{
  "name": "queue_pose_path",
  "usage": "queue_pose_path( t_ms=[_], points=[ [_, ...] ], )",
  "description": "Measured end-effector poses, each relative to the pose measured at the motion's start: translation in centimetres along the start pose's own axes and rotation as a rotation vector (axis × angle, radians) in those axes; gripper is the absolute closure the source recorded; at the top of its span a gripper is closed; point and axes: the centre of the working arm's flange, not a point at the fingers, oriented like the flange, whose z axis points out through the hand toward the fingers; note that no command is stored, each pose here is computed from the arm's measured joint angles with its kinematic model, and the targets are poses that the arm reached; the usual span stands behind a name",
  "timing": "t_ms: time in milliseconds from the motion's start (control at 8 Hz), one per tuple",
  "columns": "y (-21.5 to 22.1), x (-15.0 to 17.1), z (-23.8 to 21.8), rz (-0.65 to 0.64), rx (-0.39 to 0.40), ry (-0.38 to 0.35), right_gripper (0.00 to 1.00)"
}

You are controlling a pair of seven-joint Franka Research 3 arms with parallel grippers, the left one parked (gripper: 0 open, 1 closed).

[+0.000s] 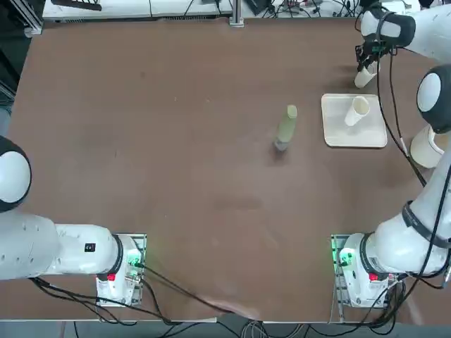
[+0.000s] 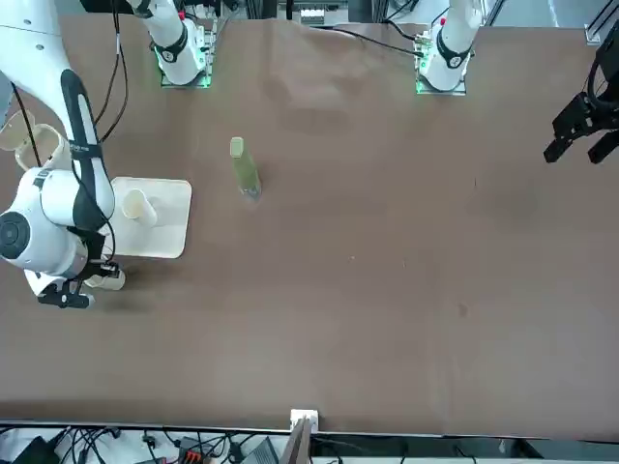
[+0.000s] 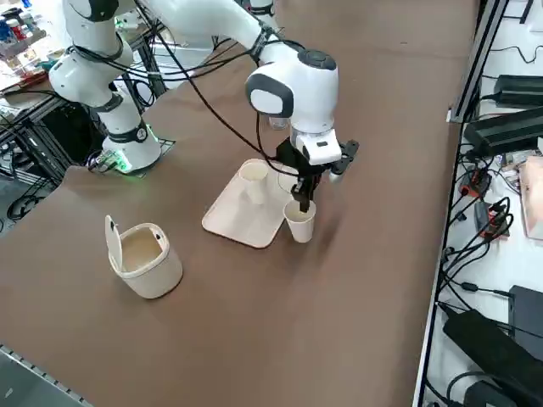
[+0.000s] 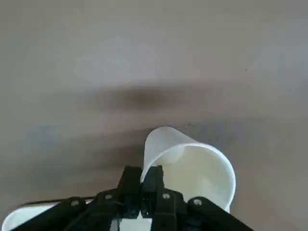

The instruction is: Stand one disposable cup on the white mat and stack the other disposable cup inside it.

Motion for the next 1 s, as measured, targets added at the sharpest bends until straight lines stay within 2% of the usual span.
queue_pose_path(
  t_ms=[250, 500, 750, 1000],
  points=[
    [0.2, 0.2, -2.1, 0.003, 0.0, 0.015, 0.98],
    [0.9, -1.2, -7.2, 0.013, -0.001, -0.031, 0.98],
    [1.3, -4.3, -12.9, 0.017, 0.002, -0.101, 0.98],
    [0.3, -7.8, -14.6, 0.012, 0.009, -0.137, 0.98]
  ],
)
